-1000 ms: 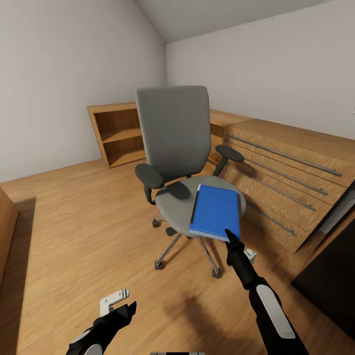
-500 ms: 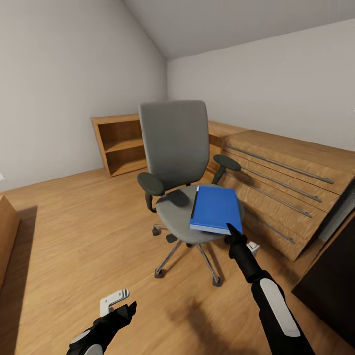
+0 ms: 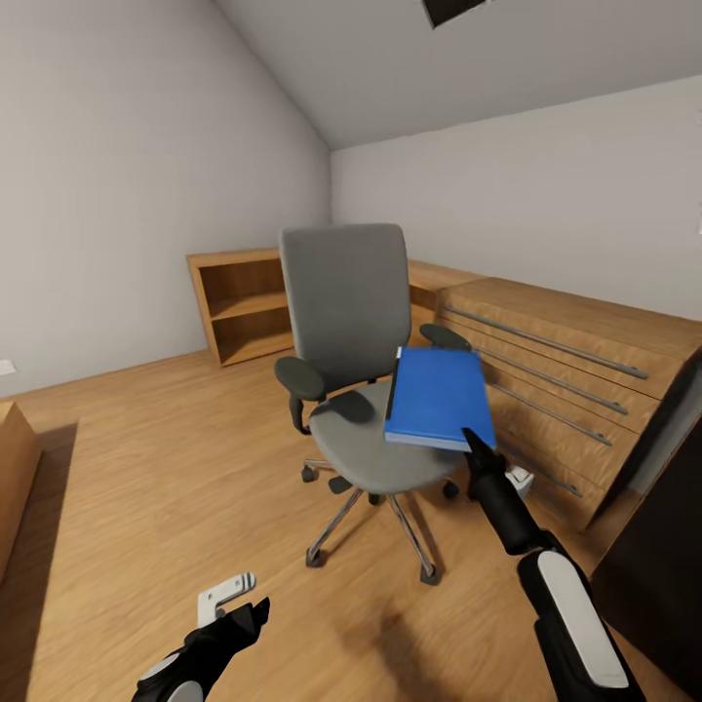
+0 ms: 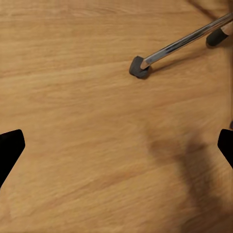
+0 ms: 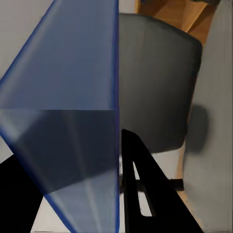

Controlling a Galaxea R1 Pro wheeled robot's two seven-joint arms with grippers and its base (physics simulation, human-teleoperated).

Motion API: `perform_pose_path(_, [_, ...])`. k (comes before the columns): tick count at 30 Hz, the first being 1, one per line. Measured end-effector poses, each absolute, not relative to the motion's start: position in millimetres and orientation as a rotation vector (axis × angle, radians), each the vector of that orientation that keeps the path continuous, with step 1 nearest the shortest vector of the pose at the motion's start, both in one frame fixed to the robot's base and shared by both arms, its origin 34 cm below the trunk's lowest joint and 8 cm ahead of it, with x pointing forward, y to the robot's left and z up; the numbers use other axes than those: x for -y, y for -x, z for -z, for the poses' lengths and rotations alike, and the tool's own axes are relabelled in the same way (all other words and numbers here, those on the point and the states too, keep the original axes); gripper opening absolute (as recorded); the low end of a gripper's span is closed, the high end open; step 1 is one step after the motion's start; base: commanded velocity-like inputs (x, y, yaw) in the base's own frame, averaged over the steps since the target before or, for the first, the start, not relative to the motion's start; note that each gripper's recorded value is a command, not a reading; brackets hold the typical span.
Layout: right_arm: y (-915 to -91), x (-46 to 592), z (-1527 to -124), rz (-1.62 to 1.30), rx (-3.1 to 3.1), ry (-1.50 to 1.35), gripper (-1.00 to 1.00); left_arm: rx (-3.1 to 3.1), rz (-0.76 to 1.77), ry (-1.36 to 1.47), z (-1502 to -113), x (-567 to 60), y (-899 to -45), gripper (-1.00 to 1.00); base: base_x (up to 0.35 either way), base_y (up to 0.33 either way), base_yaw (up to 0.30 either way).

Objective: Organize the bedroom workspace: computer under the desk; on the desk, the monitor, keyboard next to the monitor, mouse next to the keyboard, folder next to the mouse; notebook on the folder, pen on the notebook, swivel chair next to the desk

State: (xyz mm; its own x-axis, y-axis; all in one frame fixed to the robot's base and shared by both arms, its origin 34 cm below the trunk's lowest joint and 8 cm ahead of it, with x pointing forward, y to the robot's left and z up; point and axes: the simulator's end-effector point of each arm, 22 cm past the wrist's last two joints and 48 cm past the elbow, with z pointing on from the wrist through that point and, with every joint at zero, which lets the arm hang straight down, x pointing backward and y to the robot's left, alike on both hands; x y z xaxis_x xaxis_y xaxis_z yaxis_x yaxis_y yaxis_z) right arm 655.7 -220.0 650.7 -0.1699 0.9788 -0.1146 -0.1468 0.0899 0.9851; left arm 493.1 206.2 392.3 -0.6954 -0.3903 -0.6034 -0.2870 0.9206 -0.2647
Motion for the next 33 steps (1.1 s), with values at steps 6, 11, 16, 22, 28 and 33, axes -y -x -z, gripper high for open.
perform_pose_path(6, [-635.9,213.8,-672.8,-1.345,-1.260,-0.894,-1.00,-2.364,0.200,0.469,-401.8,-204.7,-494.7,1.00,0.000,0.000,0.000])
perform_pose_path(11, [-629.1,205.3,-685.9,-1.365,-1.257,-0.862,-1.00,-2.350,0.198,0.465,-408.4,-205.3,-495.5,1.00,0.000,0.000,0.000])
perform_pose_path(16, [-624.5,204.1,-697.1,-1.372,-1.244,-0.844,-1.00,-2.339,0.190,0.463,-413.6,-207.3,-495.7,1.00,-0.031,0.000,0.000])
perform_pose_path(22, [-627.8,202.6,-709.2,-1.375,-1.243,-0.848,-1.00,-2.339,0.190,0.465,-426.6,-207.9,-499.7,1.00,-0.285,0.000,0.000])
perform_pose_path(28, [-631.8,203.5,-722.4,-1.372,-1.239,-0.851,-1.00,-2.346,0.189,0.466,-437.2,-208.2,-502.3,1.00,-0.335,0.000,-0.112])
perform_pose_path(33, [-635.4,203.8,-731.4,-1.369,-1.243,-0.853,-1.00,-2.354,0.186,0.470,-445.0,-209.0,-503.9,1.00,-0.099,0.000,-0.209])
